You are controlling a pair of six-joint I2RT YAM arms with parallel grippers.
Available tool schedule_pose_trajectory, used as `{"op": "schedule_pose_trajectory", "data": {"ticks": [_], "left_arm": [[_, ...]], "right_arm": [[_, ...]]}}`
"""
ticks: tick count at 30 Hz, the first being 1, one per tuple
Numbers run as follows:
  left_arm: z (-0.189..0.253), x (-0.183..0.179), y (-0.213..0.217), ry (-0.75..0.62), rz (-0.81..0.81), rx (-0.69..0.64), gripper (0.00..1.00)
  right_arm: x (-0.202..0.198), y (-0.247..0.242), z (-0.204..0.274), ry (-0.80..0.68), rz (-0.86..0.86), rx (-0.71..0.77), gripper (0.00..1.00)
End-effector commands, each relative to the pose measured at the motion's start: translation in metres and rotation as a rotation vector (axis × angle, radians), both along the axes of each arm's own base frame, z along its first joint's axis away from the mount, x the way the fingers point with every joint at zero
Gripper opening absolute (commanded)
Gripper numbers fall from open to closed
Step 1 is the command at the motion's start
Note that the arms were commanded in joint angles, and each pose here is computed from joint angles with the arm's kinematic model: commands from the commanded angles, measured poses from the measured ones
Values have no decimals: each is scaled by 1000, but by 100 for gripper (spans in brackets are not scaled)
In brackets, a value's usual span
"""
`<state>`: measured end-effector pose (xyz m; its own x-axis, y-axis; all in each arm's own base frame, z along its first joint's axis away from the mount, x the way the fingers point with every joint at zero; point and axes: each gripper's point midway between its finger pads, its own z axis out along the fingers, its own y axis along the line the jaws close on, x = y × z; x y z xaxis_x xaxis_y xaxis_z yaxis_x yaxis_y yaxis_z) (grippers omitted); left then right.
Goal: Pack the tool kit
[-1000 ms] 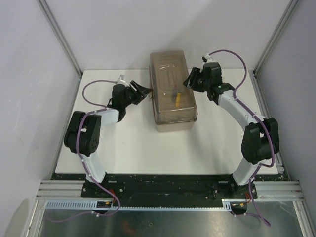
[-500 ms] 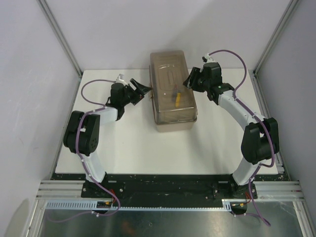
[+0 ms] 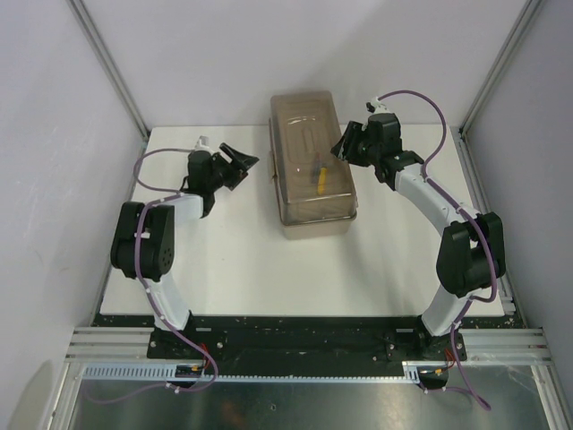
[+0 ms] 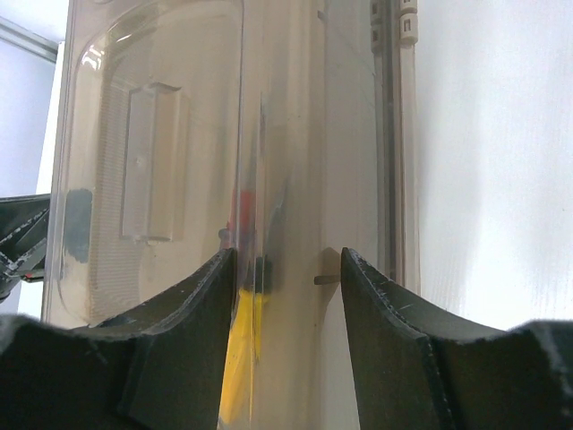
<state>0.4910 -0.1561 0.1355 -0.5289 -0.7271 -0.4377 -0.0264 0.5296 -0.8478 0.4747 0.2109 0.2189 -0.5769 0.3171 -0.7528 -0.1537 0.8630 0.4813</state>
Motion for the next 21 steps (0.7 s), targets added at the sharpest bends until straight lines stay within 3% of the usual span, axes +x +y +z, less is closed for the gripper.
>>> {"op": "schedule_pose_trajectory", "data": {"ticks": [1,10,21], "left_arm": [[-3,4,3,14,14,18,74],[-42,15,4,224,84,211,66],[-42,26,-17,236,6,228,65]], "right_arm": [[-23,13,-63,179,59,-37,53],[-24,19,-48,112,84,-76,53],[-23,18,-52,111,100,-86,52]]}}
